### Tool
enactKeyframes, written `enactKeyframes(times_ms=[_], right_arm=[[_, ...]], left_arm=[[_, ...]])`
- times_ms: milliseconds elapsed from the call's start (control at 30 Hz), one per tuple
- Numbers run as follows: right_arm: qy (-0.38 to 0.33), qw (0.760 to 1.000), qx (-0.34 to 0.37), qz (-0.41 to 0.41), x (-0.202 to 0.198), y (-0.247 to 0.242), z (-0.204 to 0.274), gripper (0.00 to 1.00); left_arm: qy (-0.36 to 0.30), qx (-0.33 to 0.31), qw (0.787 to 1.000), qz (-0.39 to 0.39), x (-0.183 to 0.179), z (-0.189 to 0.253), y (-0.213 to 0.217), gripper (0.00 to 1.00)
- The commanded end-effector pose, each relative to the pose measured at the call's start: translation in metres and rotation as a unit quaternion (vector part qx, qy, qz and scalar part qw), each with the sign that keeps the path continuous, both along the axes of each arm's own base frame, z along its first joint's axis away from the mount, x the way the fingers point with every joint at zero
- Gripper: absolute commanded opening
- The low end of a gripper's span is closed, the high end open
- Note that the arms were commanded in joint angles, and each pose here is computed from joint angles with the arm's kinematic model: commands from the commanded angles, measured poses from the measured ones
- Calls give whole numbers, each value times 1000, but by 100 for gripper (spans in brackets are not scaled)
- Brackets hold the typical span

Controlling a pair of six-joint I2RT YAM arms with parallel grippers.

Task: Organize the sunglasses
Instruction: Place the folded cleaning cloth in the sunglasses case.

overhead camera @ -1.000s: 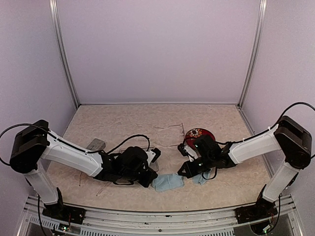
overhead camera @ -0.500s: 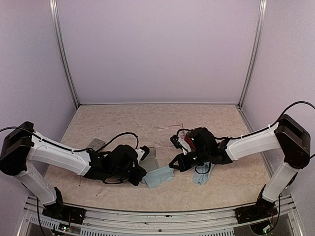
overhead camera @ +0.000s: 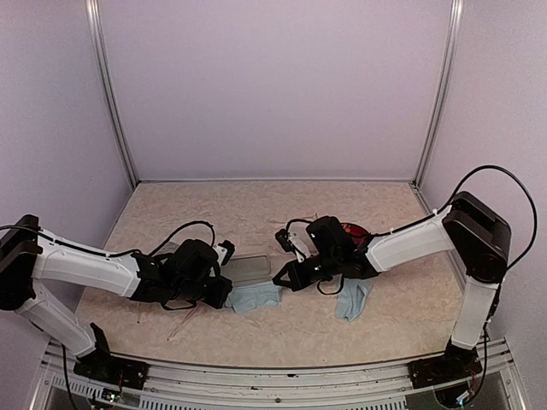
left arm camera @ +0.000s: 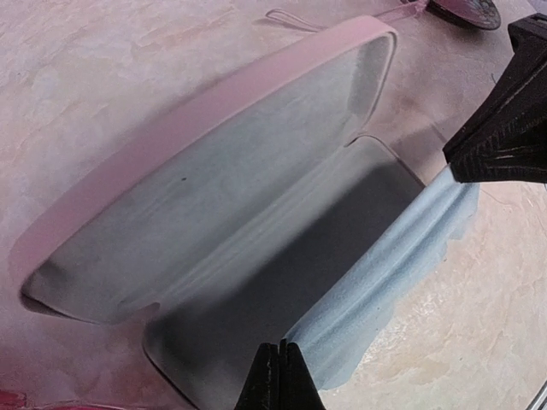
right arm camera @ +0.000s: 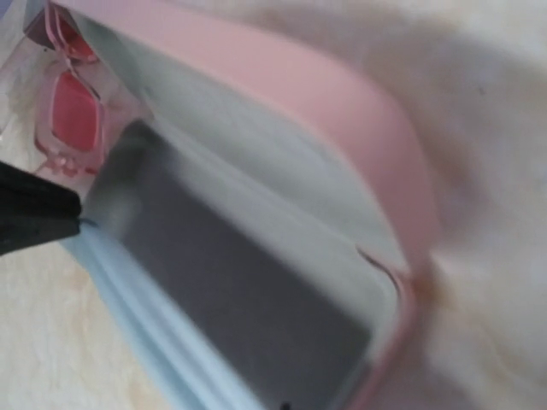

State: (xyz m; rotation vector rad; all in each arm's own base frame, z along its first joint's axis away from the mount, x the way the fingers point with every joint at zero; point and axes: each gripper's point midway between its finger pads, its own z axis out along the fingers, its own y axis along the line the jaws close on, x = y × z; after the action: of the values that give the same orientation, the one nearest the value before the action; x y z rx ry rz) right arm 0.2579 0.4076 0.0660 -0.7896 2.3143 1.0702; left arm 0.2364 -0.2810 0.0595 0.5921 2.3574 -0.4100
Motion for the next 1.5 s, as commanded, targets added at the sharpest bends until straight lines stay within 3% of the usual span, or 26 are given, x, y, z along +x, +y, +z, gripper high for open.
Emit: enactKeyframes(times_ms=[0,333,1267,1467], right_arm=[[-9,1000,17,9,6,19,5,0],[-14,1000,20,5,20,35,-2,0],[-45,998,-37,-3,39,35,-16,0],[-55,998,-36,-6,39,34,-6,12]], left_arm=[[-3,25,999,24,6,-2,27,0],[-2,41,998,45,20,-10,44,0],[21,48,998,44,26,-27,34,0],[9,44,998,53,30,-18,35,2]])
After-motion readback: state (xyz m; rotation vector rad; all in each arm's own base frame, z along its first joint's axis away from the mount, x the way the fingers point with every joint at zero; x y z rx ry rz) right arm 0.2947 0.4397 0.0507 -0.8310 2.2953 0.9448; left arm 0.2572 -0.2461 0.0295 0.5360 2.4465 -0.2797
